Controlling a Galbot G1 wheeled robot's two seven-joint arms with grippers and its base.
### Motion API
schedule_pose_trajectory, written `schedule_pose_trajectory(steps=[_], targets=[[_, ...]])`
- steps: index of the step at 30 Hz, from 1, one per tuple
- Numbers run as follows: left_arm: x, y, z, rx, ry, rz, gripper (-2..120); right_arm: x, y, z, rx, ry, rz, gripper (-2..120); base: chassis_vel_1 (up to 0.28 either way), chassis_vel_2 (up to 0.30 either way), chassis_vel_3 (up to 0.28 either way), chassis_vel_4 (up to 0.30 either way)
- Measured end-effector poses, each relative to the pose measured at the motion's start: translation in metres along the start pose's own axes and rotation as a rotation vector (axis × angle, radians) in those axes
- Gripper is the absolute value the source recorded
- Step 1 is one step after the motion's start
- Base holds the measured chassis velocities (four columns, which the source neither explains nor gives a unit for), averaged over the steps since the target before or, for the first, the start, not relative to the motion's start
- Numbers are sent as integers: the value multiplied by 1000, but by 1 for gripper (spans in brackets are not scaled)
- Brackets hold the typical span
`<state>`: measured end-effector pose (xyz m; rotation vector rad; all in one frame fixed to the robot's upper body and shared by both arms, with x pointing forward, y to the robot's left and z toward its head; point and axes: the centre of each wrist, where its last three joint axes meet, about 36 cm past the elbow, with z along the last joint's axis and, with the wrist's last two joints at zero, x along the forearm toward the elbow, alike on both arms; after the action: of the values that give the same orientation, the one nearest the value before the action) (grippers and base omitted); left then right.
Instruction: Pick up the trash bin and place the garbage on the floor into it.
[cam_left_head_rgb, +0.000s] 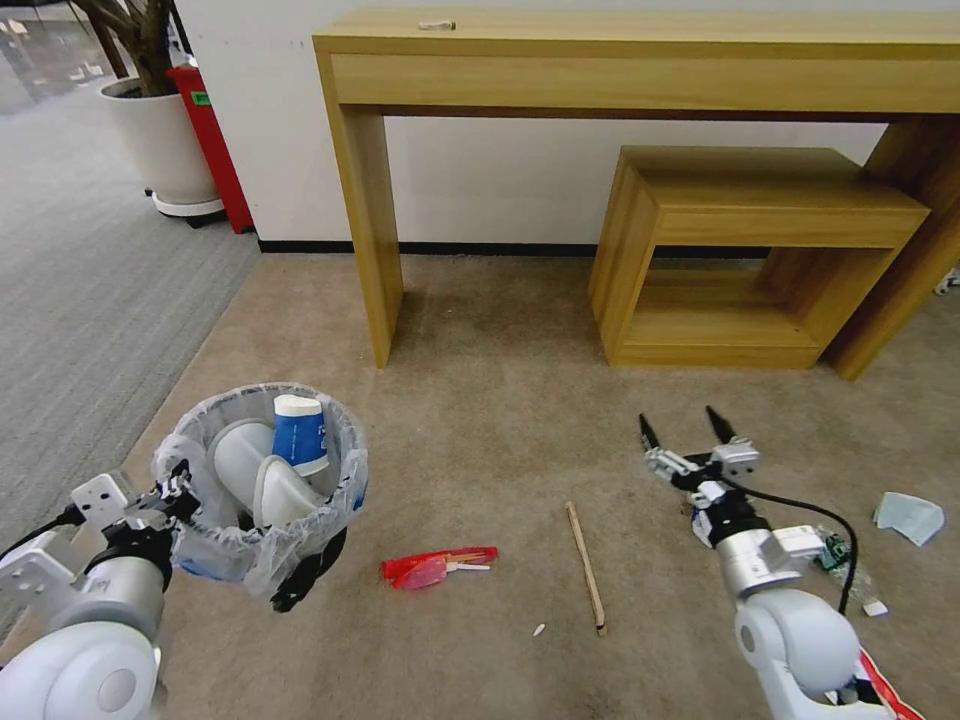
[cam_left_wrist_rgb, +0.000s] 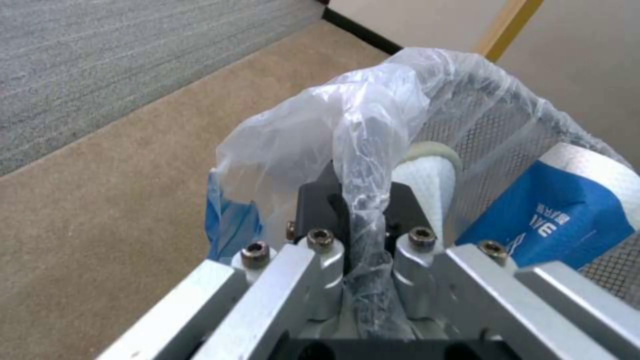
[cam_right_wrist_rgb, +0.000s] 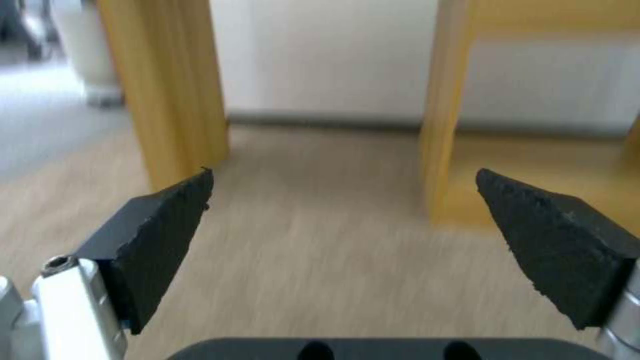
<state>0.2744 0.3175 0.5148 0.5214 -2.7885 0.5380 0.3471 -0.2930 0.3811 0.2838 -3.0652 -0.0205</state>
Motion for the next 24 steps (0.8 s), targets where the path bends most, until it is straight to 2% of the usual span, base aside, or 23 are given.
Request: schedule_pose_trajectory(steps=[1,2,4,5,7,9,10,12,17,19,24], targets=[[1,-1,1,-3,1,1,3,-3,2,3,-13,50,-8,100,0,0,0,0],[1,-1,1,-3,1,1,3,-3,2,3,-13,50,-8,100,0,0,0,0],[2,-3,1,-7,2,6,3,-10,8,13,-45,156,-15,100,0,0,0,0],[2,-3,1,-7,2,6,3,-10,8,13,-45,156,-15,100,0,0,0,0],[2,-4,2,-12,3,9,3,-21,17,18,-82,296,26,100,0,0,0,0],[2,-5,2,-12,4,9,3,-22,19,18,-87,326,33,100,0,0,0,0],[2,-5,3,-14,5,10,3,-30,22,21,-96,445,54,100,0,0,0,0],[2,-5,3,-15,4,8,3,-41,18,27,-72,552,68,100,0,0,0,0],[1,-2,3,-18,3,0,3,-53,9,39,-44,640,94,100,0,0,0,0],[-2,-1,4,-18,7,-4,3,-59,1,55,-63,700,102,100,0,0,0,0],[-6,-5,6,-11,11,8,3,-66,-3,80,-114,768,89,100,0,0,0,0]])
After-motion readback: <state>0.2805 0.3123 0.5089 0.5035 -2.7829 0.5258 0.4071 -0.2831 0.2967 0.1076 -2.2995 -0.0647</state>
